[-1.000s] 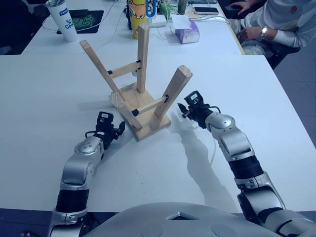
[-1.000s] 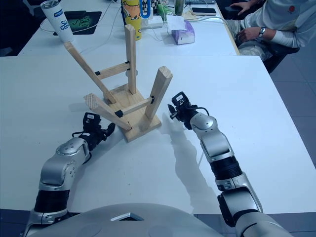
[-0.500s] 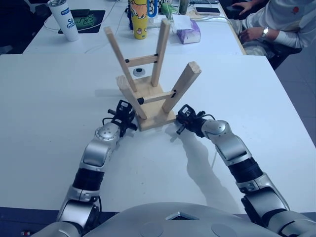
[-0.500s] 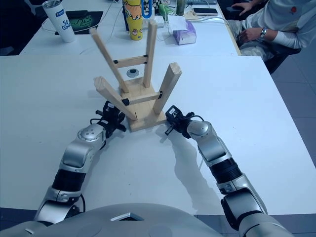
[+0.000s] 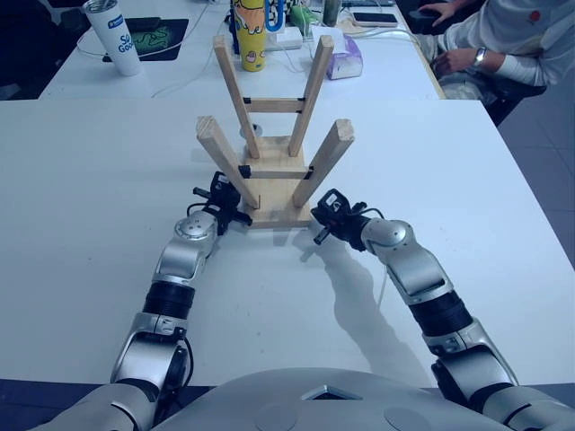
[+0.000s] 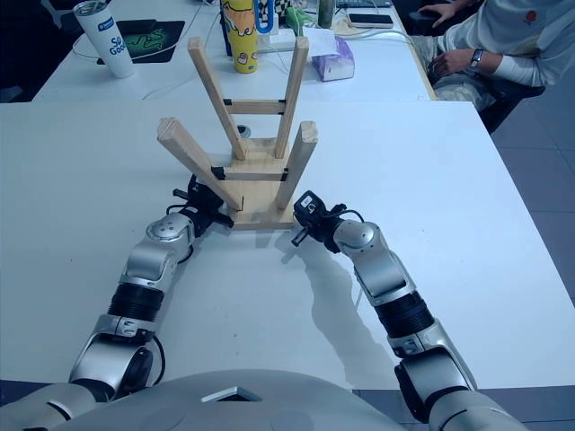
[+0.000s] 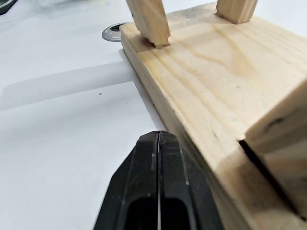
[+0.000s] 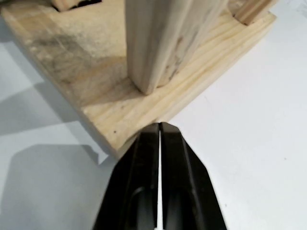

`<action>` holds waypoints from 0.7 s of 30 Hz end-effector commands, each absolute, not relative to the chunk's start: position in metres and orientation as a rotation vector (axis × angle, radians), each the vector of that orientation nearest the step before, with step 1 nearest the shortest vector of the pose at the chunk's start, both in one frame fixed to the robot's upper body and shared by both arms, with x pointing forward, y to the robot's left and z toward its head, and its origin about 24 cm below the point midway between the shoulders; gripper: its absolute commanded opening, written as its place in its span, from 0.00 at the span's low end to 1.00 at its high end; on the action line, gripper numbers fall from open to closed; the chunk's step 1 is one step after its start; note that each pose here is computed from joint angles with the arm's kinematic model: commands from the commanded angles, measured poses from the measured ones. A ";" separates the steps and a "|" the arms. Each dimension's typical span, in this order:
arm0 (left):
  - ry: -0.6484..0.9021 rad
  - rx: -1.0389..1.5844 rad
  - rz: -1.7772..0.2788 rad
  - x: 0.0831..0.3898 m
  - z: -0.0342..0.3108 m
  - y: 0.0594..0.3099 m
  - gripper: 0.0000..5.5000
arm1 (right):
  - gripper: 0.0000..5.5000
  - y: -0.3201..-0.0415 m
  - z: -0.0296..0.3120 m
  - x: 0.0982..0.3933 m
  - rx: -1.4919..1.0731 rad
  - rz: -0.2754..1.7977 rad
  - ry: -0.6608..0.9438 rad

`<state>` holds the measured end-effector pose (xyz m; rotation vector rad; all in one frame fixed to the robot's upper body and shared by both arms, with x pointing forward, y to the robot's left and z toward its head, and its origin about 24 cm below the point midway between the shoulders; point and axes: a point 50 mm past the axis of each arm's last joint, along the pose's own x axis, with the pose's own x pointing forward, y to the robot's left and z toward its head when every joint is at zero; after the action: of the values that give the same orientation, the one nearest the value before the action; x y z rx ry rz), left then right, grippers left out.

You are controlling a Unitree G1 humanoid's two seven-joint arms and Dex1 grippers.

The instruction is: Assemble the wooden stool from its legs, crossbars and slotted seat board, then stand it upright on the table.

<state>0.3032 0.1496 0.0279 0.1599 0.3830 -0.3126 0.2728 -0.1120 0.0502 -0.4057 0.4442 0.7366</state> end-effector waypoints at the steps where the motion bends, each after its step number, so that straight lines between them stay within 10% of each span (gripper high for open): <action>1: 0.402 0.168 -0.245 0.298 0.022 0.168 0.00 | 0.00 -0.117 0.064 0.279 -0.426 0.677 0.405; 10: -0.010 0.060 -0.032 0.314 0.116 0.200 0.00 | 0.00 -0.155 0.132 0.318 -0.474 0.332 0.079; 21: -0.590 -0.328 -0.318 0.268 0.322 0.154 0.00 | 0.00 -0.127 0.320 0.287 0.021 0.411 -0.690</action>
<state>0.2808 0.1583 0.3033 -0.3163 -0.5499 -0.2758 0.2983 -0.1308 0.3032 -0.0171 -0.6321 0.3658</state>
